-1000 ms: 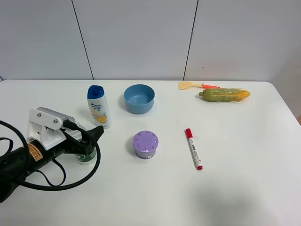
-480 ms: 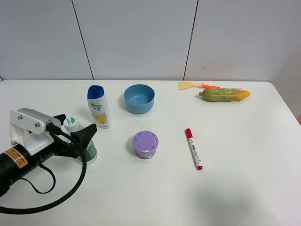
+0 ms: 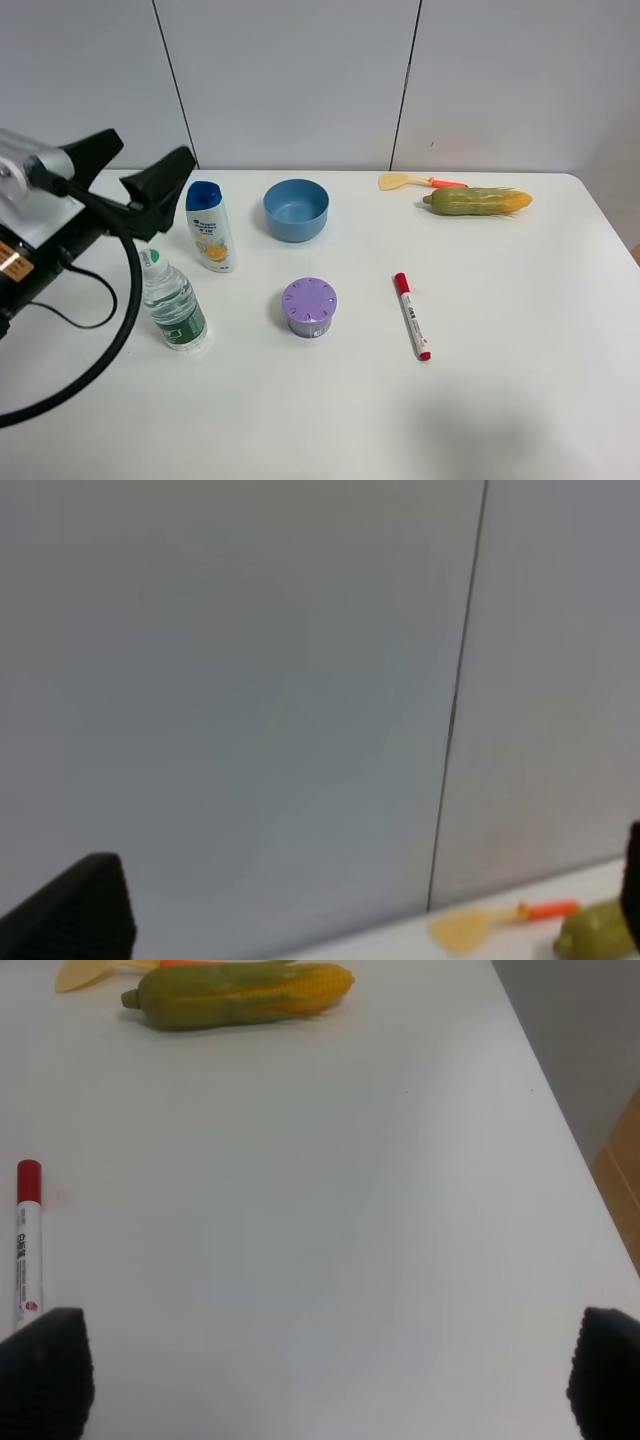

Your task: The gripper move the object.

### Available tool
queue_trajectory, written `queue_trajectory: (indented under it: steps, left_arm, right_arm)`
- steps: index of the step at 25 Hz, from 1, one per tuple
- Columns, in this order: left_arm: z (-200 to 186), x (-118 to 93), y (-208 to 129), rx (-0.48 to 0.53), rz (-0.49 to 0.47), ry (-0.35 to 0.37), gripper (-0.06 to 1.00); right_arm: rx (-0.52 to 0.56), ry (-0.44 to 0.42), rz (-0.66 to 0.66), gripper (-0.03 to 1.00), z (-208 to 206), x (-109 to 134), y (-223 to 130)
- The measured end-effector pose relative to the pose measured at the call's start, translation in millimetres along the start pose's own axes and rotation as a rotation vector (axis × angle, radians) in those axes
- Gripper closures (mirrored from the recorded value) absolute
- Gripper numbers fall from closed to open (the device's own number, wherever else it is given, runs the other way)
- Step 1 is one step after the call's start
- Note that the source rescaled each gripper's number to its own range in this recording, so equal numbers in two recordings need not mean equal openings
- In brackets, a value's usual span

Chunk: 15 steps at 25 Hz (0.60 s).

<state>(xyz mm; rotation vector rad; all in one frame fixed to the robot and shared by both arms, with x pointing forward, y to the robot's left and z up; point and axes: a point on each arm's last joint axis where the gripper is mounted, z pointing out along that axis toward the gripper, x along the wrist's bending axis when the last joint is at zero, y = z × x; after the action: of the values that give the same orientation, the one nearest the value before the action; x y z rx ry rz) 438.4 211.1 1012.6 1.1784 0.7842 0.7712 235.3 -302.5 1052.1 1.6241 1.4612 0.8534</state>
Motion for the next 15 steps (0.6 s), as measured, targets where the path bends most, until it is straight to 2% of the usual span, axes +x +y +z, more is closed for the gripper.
queue_trajectory:
  steps: [4, 8, 15]
  left_arm:
    - [34, 1, 32, 0.038, 0.019, 0.013, -0.04]
    - [66, 4, 69, 0.134, 0.054, 0.061, -0.04]
    - [88, 17, 125, 0.469, 0.087, 0.26, -0.04]
  right_arm:
    - [0.0, 0.0, 0.0, -0.03, 0, 0, 0]
    - [0.0, 0.0, 0.0, -0.03, 0, 0, 0]
    - [0.0, 0.0, 0.0, -0.03, 0, 0, 0]
